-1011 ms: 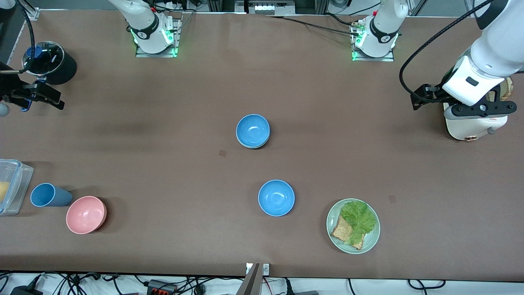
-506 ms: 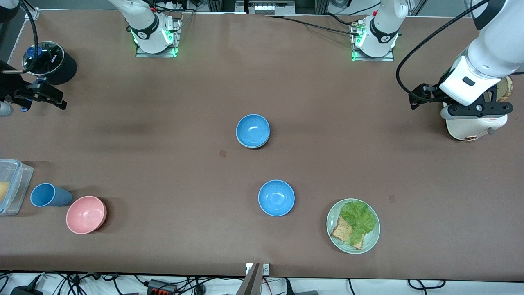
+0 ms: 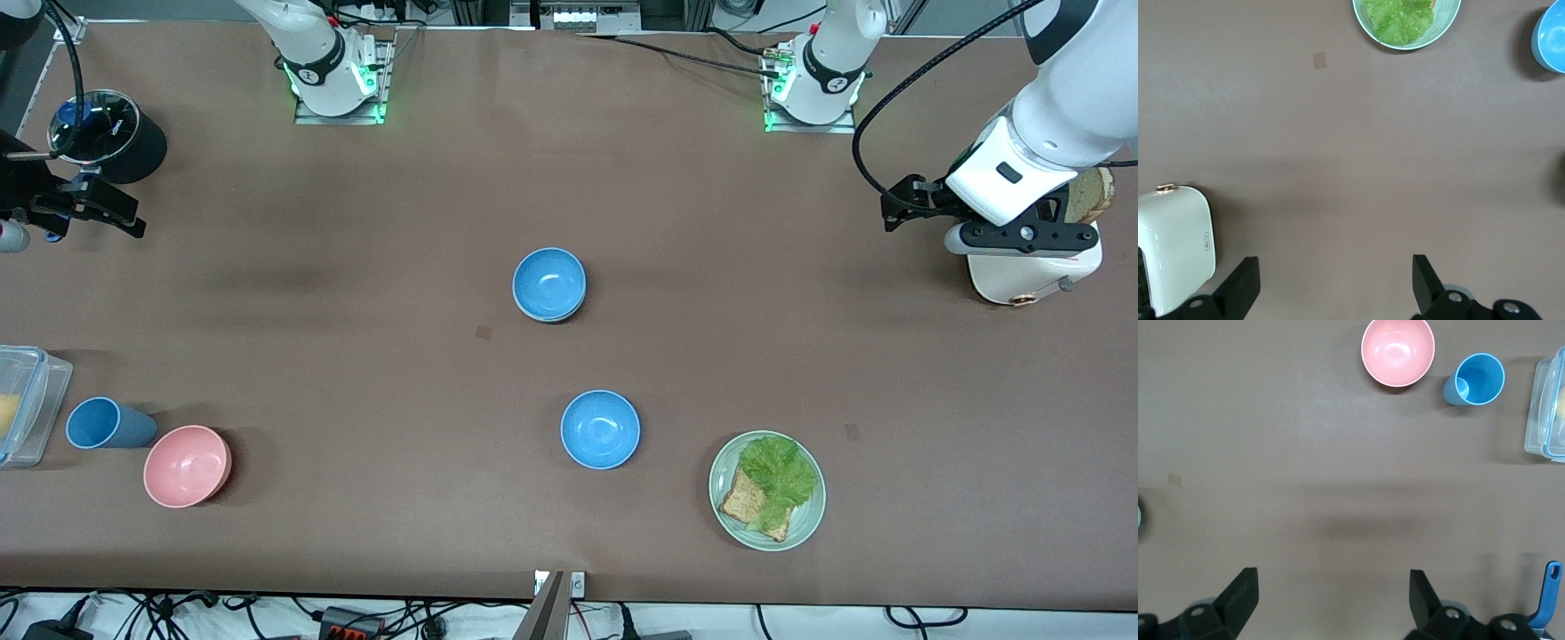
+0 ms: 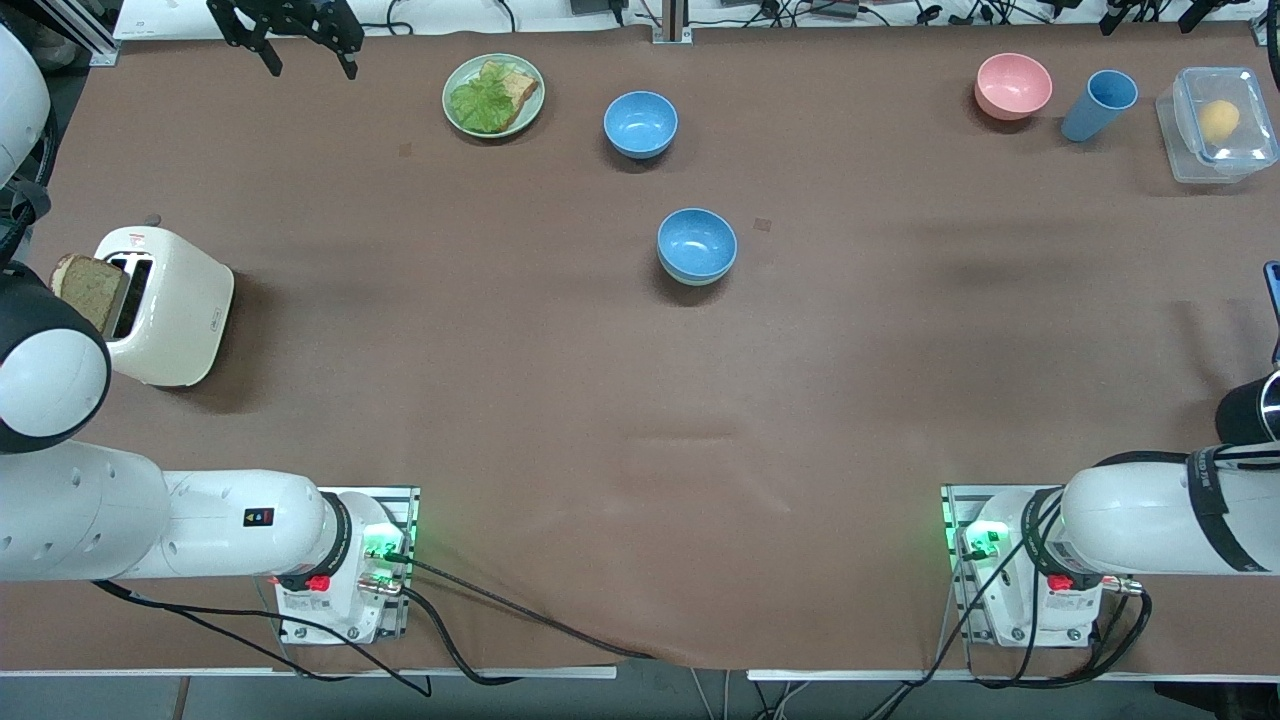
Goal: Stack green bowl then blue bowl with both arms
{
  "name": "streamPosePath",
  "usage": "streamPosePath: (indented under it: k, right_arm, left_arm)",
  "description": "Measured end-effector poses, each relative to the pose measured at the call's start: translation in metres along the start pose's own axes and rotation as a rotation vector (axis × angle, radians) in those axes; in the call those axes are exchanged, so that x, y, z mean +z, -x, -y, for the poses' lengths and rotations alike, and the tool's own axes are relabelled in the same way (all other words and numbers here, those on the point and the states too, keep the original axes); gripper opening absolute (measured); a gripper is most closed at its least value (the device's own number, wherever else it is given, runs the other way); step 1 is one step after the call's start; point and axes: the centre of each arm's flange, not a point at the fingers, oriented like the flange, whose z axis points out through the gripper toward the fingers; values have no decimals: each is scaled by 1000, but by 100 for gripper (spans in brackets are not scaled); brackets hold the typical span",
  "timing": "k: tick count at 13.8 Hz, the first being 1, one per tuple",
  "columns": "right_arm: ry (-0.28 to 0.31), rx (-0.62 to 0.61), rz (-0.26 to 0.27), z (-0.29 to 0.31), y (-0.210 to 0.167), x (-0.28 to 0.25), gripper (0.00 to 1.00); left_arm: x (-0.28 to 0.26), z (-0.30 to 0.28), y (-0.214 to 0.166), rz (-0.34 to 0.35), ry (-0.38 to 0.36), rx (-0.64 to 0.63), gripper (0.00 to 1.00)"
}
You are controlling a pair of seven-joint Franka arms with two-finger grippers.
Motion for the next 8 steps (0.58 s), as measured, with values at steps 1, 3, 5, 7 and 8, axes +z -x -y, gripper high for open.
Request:
streamPosePath:
  k: [1, 3, 5, 7, 8]
  right_arm:
    - [0, 0, 0, 0, 0, 0, 100]
    - [0, 0, 0, 0, 0, 0, 100]
    - [0, 0, 0, 0, 0, 0, 100]
    - [0, 1, 0, 0, 0, 0, 100]
    - [0, 1, 0, 0, 0, 0, 100]
  left_arm:
    - [0, 0, 0, 0, 0, 2, 100]
    - [0, 0, 0, 0, 0, 4, 100]
    - [0, 0, 0, 3, 16, 1, 100]
    - [1, 1, 0, 6, 26, -4, 100]
    - [1, 2, 0, 7, 27, -5, 100]
